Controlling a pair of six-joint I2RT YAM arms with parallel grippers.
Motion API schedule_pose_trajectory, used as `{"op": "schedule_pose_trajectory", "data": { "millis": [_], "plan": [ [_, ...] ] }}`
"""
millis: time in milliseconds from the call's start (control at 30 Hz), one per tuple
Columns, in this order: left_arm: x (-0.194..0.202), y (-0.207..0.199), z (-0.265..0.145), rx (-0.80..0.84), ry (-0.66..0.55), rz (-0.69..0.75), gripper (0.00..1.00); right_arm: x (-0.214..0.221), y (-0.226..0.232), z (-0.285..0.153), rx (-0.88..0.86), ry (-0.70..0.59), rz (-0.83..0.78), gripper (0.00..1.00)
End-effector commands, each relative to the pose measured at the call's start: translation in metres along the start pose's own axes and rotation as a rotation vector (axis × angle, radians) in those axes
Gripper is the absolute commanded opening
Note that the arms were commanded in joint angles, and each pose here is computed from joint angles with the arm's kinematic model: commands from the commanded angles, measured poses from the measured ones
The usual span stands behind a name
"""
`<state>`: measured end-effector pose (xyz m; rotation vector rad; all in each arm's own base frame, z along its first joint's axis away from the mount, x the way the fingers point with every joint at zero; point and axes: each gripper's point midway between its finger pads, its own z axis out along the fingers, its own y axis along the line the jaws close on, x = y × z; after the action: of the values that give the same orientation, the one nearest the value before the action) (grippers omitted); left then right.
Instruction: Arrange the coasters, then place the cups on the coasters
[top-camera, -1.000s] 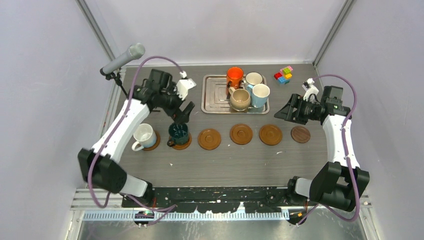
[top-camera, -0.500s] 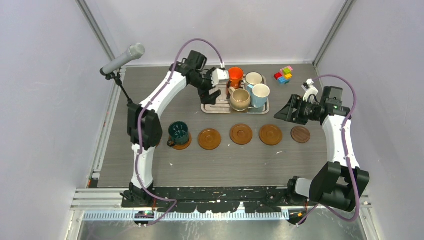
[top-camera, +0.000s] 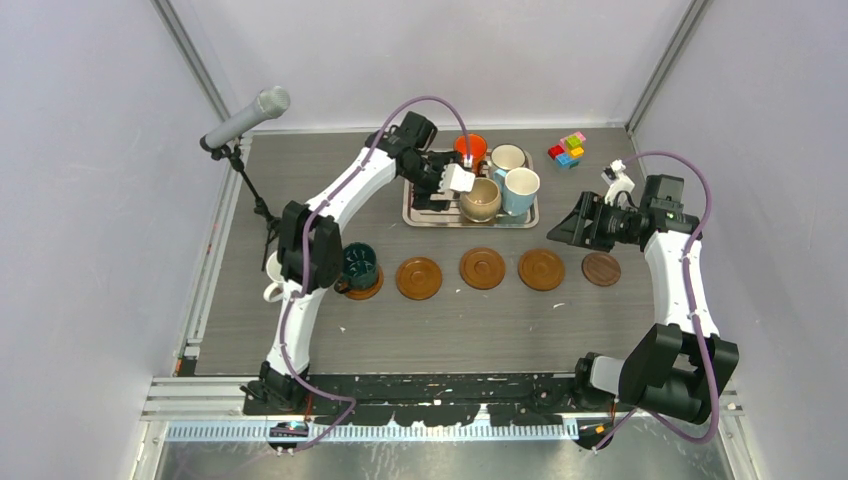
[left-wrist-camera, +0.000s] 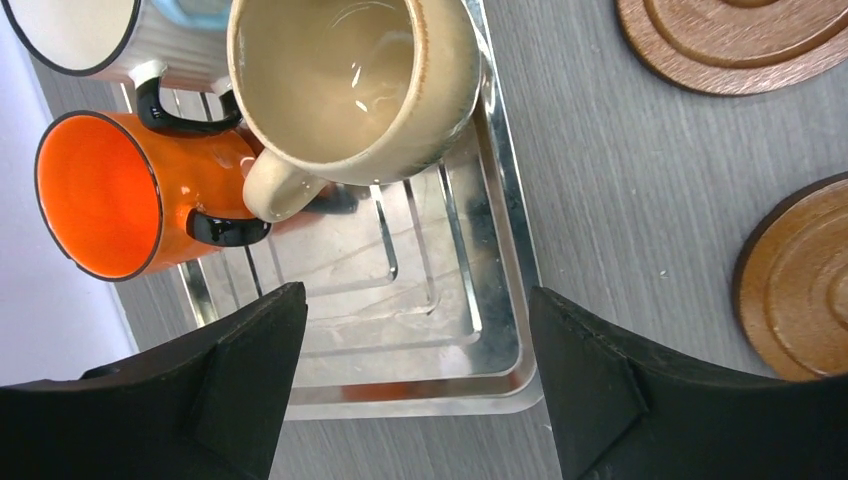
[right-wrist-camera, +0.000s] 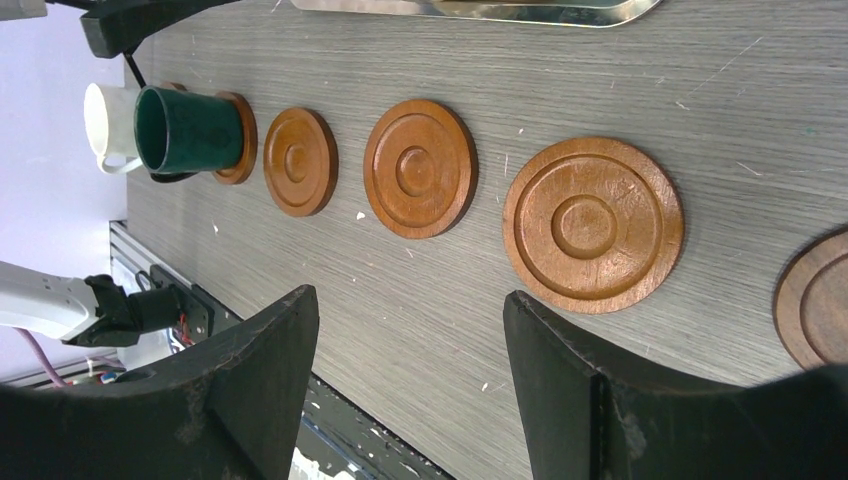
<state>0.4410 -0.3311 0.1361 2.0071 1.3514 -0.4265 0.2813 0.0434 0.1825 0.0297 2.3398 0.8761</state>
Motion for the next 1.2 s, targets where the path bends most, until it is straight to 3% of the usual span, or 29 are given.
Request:
{"op": "schedule_pose_trajectory", "data": {
  "millis": [0,233,833,1067,1167],
  "plan": [
    [-0.002,0.016,0.008,-0.035,-0.009,0.155,0.84,0.001,0.007,-0.002,-0.027,-0.004,-0.03,0.73],
    [-0.004,0.045,0.02,-0.108,-0.025,0.215,0.88,0.003,0.006,-0.001,-0.029,0.004,-0.027,0.72],
    [0.011,0.062,0.069,-0.124,0.048,0.331,0.94,0.007,0.004,0.001,-0.037,0.029,-0.017,0.72],
    [0.011,0.056,0.076,-0.099,0.049,0.34,0.93,0.008,0.003,0.002,-0.037,0.037,-0.012,0.72],
    [0.003,0.049,0.07,-0.083,0.03,0.316,0.88,0.008,0.003,0.002,-0.036,0.036,-0.014,0.72]
  ]
}}
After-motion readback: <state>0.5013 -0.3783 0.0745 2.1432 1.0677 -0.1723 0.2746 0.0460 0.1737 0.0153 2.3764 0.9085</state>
